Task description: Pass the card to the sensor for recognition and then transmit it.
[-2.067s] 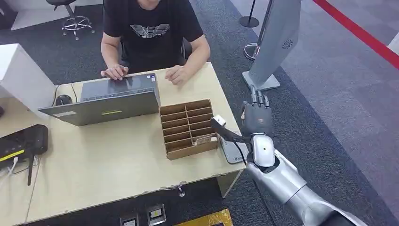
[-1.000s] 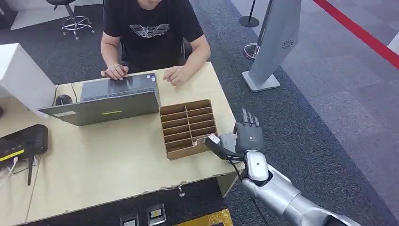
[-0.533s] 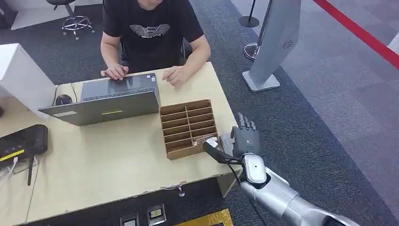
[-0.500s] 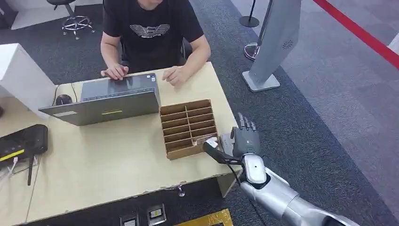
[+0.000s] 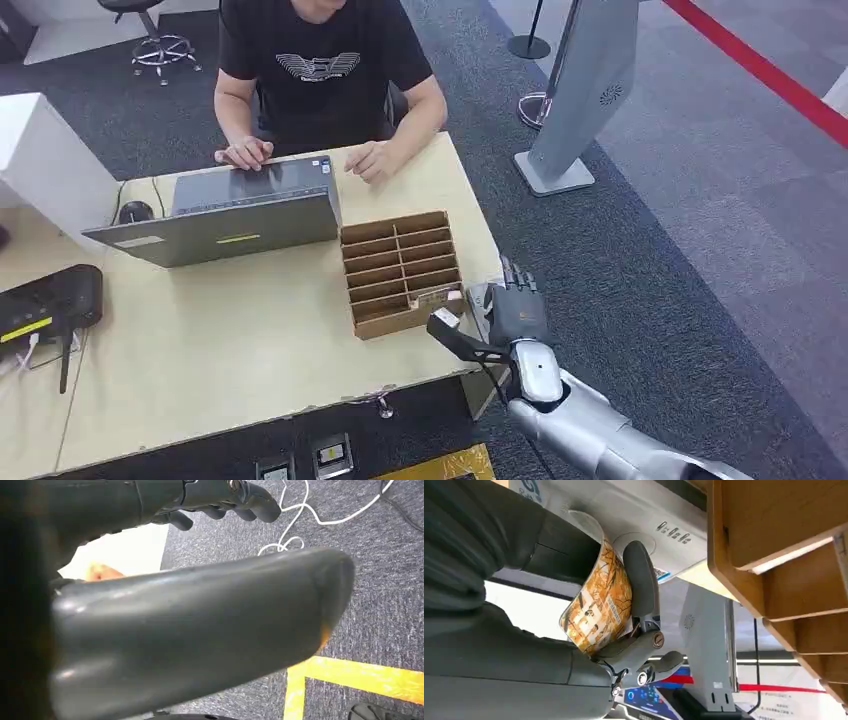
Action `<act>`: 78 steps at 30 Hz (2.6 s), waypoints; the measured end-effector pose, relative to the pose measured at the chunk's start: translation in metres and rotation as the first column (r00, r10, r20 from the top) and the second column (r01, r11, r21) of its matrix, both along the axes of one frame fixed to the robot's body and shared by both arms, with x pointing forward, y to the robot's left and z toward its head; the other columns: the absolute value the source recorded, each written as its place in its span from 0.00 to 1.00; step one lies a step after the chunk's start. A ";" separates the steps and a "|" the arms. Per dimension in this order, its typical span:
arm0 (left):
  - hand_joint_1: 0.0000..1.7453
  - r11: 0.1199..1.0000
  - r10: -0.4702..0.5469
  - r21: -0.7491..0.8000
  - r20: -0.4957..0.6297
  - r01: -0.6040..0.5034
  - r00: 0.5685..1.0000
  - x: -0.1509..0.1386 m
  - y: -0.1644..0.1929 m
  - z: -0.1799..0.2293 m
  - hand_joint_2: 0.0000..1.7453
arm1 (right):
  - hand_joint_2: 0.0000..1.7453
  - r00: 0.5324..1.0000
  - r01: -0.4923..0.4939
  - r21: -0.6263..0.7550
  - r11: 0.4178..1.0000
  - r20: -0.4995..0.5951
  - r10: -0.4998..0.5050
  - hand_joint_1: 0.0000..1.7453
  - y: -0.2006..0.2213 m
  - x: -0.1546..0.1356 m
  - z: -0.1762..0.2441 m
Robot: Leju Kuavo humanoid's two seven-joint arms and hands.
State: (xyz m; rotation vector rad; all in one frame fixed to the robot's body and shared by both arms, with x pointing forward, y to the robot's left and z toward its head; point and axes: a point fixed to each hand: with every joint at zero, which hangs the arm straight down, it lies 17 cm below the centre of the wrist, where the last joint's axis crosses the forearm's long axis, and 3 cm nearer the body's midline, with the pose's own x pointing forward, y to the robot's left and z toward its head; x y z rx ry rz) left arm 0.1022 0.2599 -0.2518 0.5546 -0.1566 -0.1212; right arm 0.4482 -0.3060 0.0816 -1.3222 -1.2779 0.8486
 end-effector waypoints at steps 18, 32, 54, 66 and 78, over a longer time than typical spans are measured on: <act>0.00 1.000 0.007 -0.002 -0.002 -0.007 1.000 -0.001 0.001 0.000 0.00 | 1.00 0.982 -0.006 -0.088 0.996 0.188 0.023 1.00 0.001 0.001 0.055; 0.00 1.000 -0.009 -0.007 -0.004 0.009 1.000 0.000 -0.001 -0.001 0.00 | 1.00 0.858 -0.009 -0.074 0.997 0.512 0.046 1.00 0.008 -0.012 0.176; 0.00 0.998 -0.068 0.003 0.025 0.068 0.997 0.032 -0.009 0.007 0.00 | 1.00 0.757 -0.234 0.044 0.971 0.636 0.153 1.00 0.093 0.027 0.269; 0.00 0.996 -0.088 0.008 0.035 0.088 0.995 0.038 -0.010 0.009 0.00 | 1.00 0.779 -0.247 0.033 0.969 0.601 0.178 1.00 0.111 0.043 0.258; 0.00 0.995 -0.101 0.014 0.046 0.100 0.994 0.040 -0.010 0.009 0.00 | 1.00 0.807 -0.247 0.016 0.969 0.557 0.197 0.00 0.115 0.050 0.236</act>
